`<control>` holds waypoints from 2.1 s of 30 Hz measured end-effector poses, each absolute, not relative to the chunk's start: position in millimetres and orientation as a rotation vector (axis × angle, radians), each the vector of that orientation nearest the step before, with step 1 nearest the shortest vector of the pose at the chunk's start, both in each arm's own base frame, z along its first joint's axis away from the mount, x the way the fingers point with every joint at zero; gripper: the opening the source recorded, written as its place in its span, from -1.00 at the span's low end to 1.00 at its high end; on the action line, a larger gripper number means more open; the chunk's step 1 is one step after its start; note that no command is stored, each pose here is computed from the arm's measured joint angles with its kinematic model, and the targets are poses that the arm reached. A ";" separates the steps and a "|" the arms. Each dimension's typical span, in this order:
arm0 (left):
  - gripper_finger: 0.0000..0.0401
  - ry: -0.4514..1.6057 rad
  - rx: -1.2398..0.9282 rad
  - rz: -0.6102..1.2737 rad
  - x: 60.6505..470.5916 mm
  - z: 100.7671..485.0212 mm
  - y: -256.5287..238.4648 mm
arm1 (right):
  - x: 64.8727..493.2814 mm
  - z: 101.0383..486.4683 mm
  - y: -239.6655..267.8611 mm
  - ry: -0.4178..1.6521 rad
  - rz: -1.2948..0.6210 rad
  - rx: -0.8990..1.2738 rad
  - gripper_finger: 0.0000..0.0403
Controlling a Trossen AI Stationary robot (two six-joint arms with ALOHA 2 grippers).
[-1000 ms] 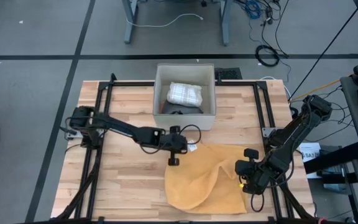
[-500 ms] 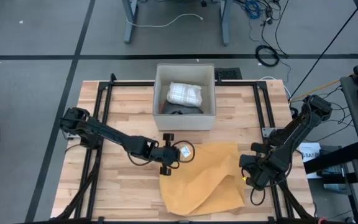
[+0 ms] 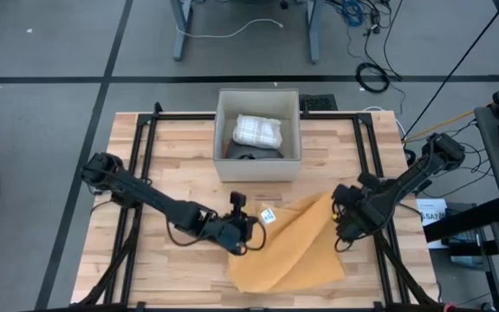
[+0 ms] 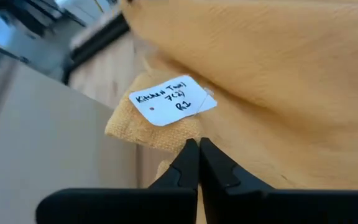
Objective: Fold towel
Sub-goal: Fold the orange towel
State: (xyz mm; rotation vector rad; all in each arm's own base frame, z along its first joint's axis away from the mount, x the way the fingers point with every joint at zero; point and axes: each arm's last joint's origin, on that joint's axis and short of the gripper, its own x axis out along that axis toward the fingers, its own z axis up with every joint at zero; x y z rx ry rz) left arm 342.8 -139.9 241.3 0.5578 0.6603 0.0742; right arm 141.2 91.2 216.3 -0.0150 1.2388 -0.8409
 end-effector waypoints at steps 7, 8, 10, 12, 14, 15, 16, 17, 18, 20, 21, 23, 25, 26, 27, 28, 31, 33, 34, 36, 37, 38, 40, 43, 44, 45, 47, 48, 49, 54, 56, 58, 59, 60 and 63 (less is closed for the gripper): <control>-1.00 0.609 0.720 0.155 331.0 254.0 -167.7 | 143.0 221.2 87.5 1.104 -0.890 -0.081 -0.92; -1.00 0.618 0.742 0.171 328.7 253.2 -169.3 | 144.9 222.2 88.5 1.085 -0.876 -0.082 -0.92; -1.00 0.652 0.772 0.200 325.0 250.5 -168.5 | 148.9 224.1 91.5 1.076 -0.840 -0.070 -0.92; -1.00 0.701 0.758 0.229 322.4 246.4 -163.1 | 153.0 226.1 94.3 1.118 -0.781 -0.048 -0.92; -1.00 0.755 0.722 0.264 320.1 242.1 -155.6 | 157.8 227.9 96.8 1.173 -0.711 -0.026 -0.92; -1.00 0.781 0.704 0.284 318.9 240.1 -151.6 | 159.3 229.4 97.5 1.187 -0.684 -0.033 -0.92; -1.00 0.807 0.686 0.304 317.6 238.3 -147.6 | 160.7 230.7 97.8 1.188 -0.666 -0.047 -0.92; -1.00 0.827 0.662 0.327 316.4 236.8 -144.1 | 162.0 231.5 97.7 1.173 -0.661 -0.055 -0.92; -1.00 0.842 0.637 0.352 315.3 235.6 -140.9 | 163.0 232.1 96.8 1.153 -0.670 -0.068 -0.92; -1.00 0.870 0.598 0.401 312.4 233.4 -135.7 | 164.0 233.1 92.8 1.130 -0.703 -0.094 -0.92; -1.00 0.885 0.583 0.416 310.5 232.3 -133.9 | 163.9 233.6 89.7 1.133 -0.723 -0.107 -0.92; -1.00 0.926 0.549 0.416 306.3 230.0 -132.7 | 163.1 234.5 82.5 1.153 -0.778 -0.111 -0.92; -1.00 0.983 0.495 0.380 302.5 227.3 -133.0 | 161.3 235.8 74.9 1.176 -0.845 -0.108 -0.92; -1.00 1.010 0.468 0.357 300.6 226.1 -134.0 | 160.4 236.4 71.5 1.184 -0.876 -0.107 -0.92; -1.00 1.032 0.447 0.332 299.1 225.2 -135.6 | 159.9 237.0 68.9 1.189 -0.899 -0.106 -0.92; -1.00 1.048 0.428 0.304 298.1 224.4 -137.4 | 160.2 237.2 66.8 1.191 -0.913 -0.104 -0.92; -1.00 1.061 0.377 0.246 298.4 221.2 -140.7 | 162.9 237.0 61.3 1.202 -0.932 -0.092 -0.92; -1.00 1.064 0.361 0.246 298.8 218.0 -138.8 | 165.6 236.6 57.1 1.214 -0.933 -0.090 -0.92; -1.00 1.065 0.347 0.259 299.1 216.2 -136.6 | 166.6 236.5 55.3 1.216 -0.937 -0.087 -0.92; -1.00 1.079 0.322 0.293 298.9 211.3 -130.0 | 167.3 236.5 53.1 1.227 -0.938 -0.094 -0.89; -1.00 1.086 0.308 0.311 298.5 208.5 -126.9 | 167.5 236.5 52.6 1.231 -0.936 -0.097 -0.87; -0.99 1.092 0.297 0.325 298.3 206.1 -124.0 | 167.4 236.5 52.6 1.235 -0.931 -0.103 -0.84; -0.93 1.098 0.290 0.341 297.3 202.0 -120.9 | 166.8 236.5 54.2 1.245 -0.914 -0.118 -0.73; -0.75 1.092 0.314 0.374 294.3 197.7 -119.9 | 163.8 237.4 58.3 1.241 -0.897 -0.123 -0.49; -0.68 1.083 0.327 0.387 293.8 197.5 -120.0 | 162.4 238.2 59.6 1.236 -0.893 -0.119 -0.41; -0.61 1.070 0.344 0.401 293.4 197.8 -120.8 | 161.0 238.9 61.0 1.235 -0.886 -0.109 -0.32; -0.47 1.041 0.377 0.432 292.7 198.7 -122.0 | 158.0 240.7 63.2 1.228 -0.872 -0.087 -0.17; -0.40 1.028 0.391 0.446 292.5 199.1 -122.3 | 156.3 241.8 64.5 1.223 -0.862 -0.076 -0.11; -0.34 1.014 0.407 0.463 292.3 199.5 -122.6 | 154.5 242.9 65.8 1.220 -0.851 -0.061 -0.07; -0.15 0.978 0.444 0.478 290.4 200.9 -128.1 | 150.2 249.6 80.4 1.189 -0.749 0.034 -0.02; -0.14 0.967 0.436 0.440 291.0 201.5 -133.6 | 152.2 251.3 90.8 1.170 -0.658 0.065 -0.05; -0.13 0.965 0.422 0.354 292.3 201.7 -141.8 | 155.0 251.8 103.5 1.156 -0.538 0.095 -0.09; -0.13 0.965 0.412 0.296 293.0 201.9 -146.7 | 156.4 251.7 110.1 1.149 -0.474 0.114 -0.11; -0.13 0.960 0.396 0.238 293.8 202.2 -152.1 | 157.4 251.9 116.8 1.141 -0.409 0.128 -0.14; -0.13 0.923 0.355 0.076 295.5 204.5 -168.3 | 158.8 253.6 138.3 1.095 -0.227 0.166 -0.19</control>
